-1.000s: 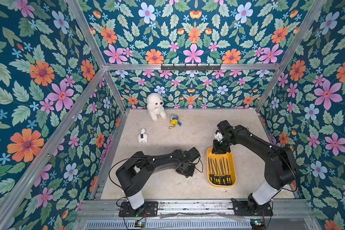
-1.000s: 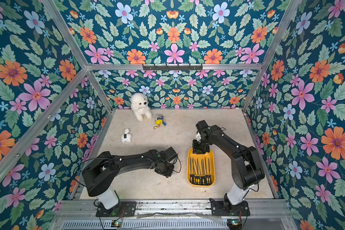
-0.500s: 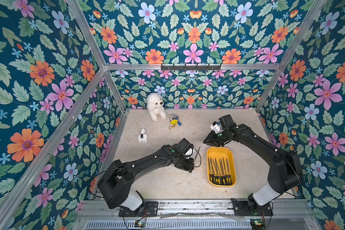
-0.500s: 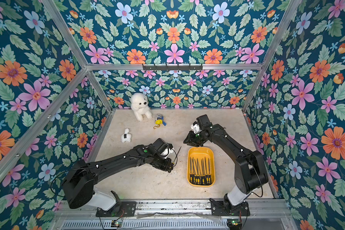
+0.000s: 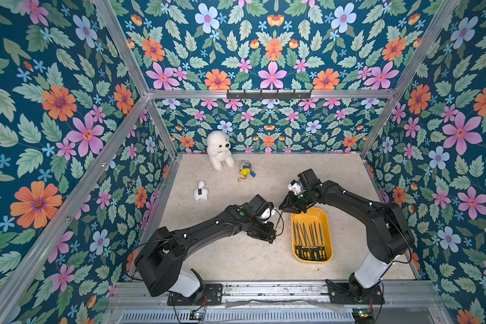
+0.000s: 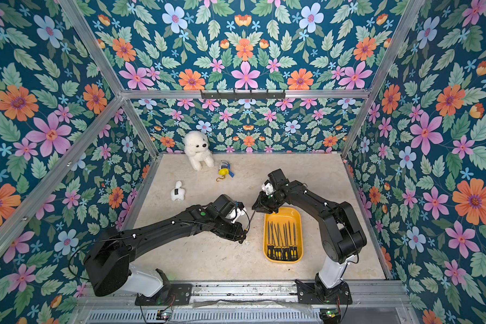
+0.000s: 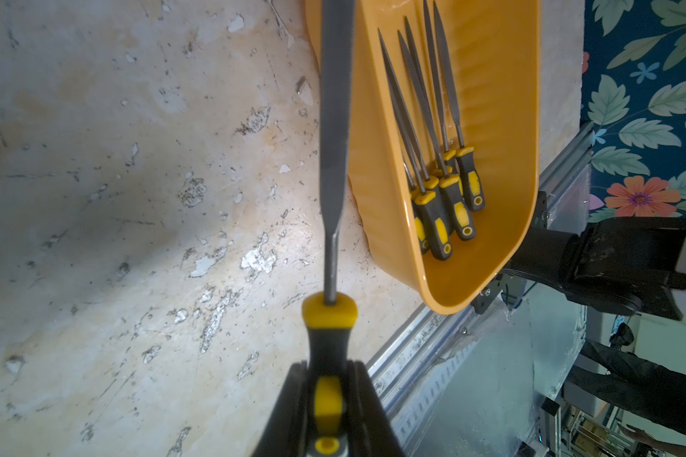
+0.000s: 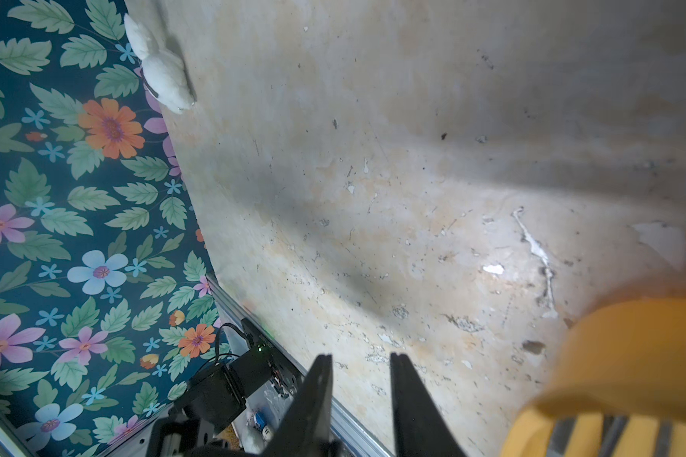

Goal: Put the file tool into the storage box
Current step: Pick up the file tool from the center of the board.

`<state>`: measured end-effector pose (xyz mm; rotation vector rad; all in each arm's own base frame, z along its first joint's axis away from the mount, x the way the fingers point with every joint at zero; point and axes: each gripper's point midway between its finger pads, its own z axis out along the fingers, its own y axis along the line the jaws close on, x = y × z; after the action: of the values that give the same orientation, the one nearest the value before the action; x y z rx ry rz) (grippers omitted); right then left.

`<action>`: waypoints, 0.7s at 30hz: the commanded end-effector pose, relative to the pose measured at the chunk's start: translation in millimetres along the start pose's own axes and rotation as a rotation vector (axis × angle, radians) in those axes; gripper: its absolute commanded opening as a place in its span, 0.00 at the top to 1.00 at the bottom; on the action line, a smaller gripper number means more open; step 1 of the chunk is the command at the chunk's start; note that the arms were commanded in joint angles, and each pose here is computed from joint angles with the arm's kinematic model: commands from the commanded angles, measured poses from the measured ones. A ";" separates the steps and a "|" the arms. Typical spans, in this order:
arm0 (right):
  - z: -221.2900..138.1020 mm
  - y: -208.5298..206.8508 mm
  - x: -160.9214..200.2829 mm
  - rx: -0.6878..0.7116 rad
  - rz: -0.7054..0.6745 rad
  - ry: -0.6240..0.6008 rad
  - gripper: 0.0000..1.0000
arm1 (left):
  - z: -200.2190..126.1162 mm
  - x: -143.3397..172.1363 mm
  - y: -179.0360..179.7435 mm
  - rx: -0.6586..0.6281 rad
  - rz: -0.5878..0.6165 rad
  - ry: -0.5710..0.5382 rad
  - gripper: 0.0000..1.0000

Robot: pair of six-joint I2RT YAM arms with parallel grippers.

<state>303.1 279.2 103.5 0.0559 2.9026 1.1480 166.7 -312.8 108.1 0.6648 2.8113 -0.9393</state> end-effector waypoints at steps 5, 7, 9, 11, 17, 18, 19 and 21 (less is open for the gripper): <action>-8.6 0.8 0.4 0.046 -0.019 0.000 1.00 | -1.6 -7.2 -7.0 0.030 0.001 -0.020 0.88; -16.1 -6.0 3.1 0.093 -0.032 -0.002 1.00 | -3.5 -12.4 -9.9 0.042 0.001 -0.030 0.70; -32.6 -22.9 3.2 0.159 -0.032 -0.009 1.00 | -7.6 -18.2 -16.2 0.068 0.005 -0.038 0.52; -60.4 -41.7 -0.8 0.226 -0.025 -0.031 1.00 | -14.0 -25.6 -23.0 0.087 0.009 -0.058 0.33; -108.1 -68.0 12.4 0.426 -0.083 0.022 1.00 | -21.2 -39.2 -19.6 0.105 -0.019 -0.105 0.25; -108.2 -71.5 14.8 0.441 -0.082 0.032 1.00 | -20.6 -40.1 -18.2 0.107 -0.023 -0.108 0.25; -107.9 -74.9 17.4 0.452 -0.079 0.042 1.00 | -18.8 -39.7 -16.7 0.105 -0.027 -0.105 0.25; -107.2 -82.6 19.1 0.482 -0.072 0.049 1.00 | -15.7 -38.8 -13.7 0.098 -0.033 -0.097 0.25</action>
<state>298.2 166.0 134.7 -0.0187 3.0233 0.5734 194.5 -323.9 136.4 0.5743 2.7256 -1.0661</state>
